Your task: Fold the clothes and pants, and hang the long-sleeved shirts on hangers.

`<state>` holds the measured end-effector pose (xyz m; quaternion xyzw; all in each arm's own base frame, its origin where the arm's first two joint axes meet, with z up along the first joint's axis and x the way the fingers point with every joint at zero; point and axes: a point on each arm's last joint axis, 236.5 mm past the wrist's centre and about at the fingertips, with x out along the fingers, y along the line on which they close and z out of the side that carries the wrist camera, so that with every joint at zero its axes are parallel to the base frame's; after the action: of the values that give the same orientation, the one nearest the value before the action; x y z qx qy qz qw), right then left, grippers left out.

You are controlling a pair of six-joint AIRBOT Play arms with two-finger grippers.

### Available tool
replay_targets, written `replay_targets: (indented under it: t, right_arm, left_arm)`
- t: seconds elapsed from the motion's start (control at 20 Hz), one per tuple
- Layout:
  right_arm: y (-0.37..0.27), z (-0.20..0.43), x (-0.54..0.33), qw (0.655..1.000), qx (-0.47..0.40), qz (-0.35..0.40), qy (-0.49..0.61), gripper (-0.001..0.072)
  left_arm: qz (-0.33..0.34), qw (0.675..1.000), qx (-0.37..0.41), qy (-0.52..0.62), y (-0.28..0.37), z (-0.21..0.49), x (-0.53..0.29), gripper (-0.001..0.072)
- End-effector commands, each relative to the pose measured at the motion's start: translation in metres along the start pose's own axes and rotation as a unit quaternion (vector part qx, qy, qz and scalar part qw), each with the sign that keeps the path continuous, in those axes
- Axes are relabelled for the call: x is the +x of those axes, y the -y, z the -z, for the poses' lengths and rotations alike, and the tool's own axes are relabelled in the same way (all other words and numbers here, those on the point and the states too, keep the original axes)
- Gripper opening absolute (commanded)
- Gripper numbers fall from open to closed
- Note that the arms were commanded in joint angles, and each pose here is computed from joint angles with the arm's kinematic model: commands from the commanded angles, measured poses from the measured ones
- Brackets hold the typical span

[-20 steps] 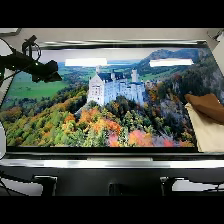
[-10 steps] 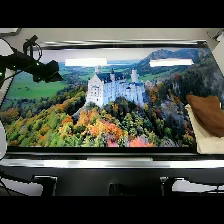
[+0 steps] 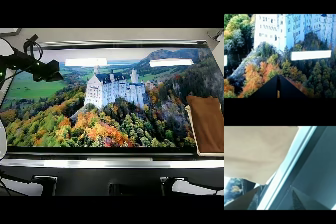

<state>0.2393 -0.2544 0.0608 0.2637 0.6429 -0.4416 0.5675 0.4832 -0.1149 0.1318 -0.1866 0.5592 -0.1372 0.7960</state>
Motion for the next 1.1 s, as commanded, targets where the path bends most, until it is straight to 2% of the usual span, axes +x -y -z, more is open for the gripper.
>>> replay_targets:
  t: [0.0,0.1,0.15,0.3,0.4,0.55,0.75,1.05]
  right_arm:
    - [-0.065,-0.016,-0.045,0.976,-0.091,-0.169,0.1,0.0167]
    - [-0.138,-0.002,-0.101,0.915,-0.182,-0.327,0.153,0.0031]
    - [-0.165,0.013,-0.121,0.887,-0.224,-0.366,0.167,0.0031]
    - [-0.236,0.081,-0.154,0.813,-0.385,-0.388,0.199,0.003]
    - [-0.279,0.128,-0.173,0.759,-0.466,-0.39,0.234,0.0029]
    - [-0.322,0.181,-0.198,0.704,-0.517,-0.396,0.283,0.0029]
    - [-0.34,0.22,-0.208,0.674,-0.544,-0.407,0.291,0.0031]
    - [-0.339,0.226,-0.212,0.67,-0.545,-0.415,0.287,0.0032]
  left_arm:
    - [-0.002,1.0,-0.001,0.013,-0.007,-0.007,-0.003,0.0021]
    - [-0.007,0.999,0.019,0.026,-0.017,-0.014,-0.008,0.0021]
    - [-0.009,0.999,0.038,0.033,-0.021,-0.018,-0.011,0.002]
    - [-0.021,0.993,0.105,0.057,-0.03,-0.028,-0.024,0.002]
    - [-0.038,0.99,0.112,0.078,-0.035,-0.036,-0.033,0.002]
    - [-0.041,0.988,0.115,0.091,-0.033,-0.041,-0.037,0.002]
    - [-0.043,0.987,0.128,0.092,-0.034,-0.041,-0.037,0.0021]
    - [-0.042,0.989,0.121,0.074,-0.037,-0.035,-0.03,0.0022]
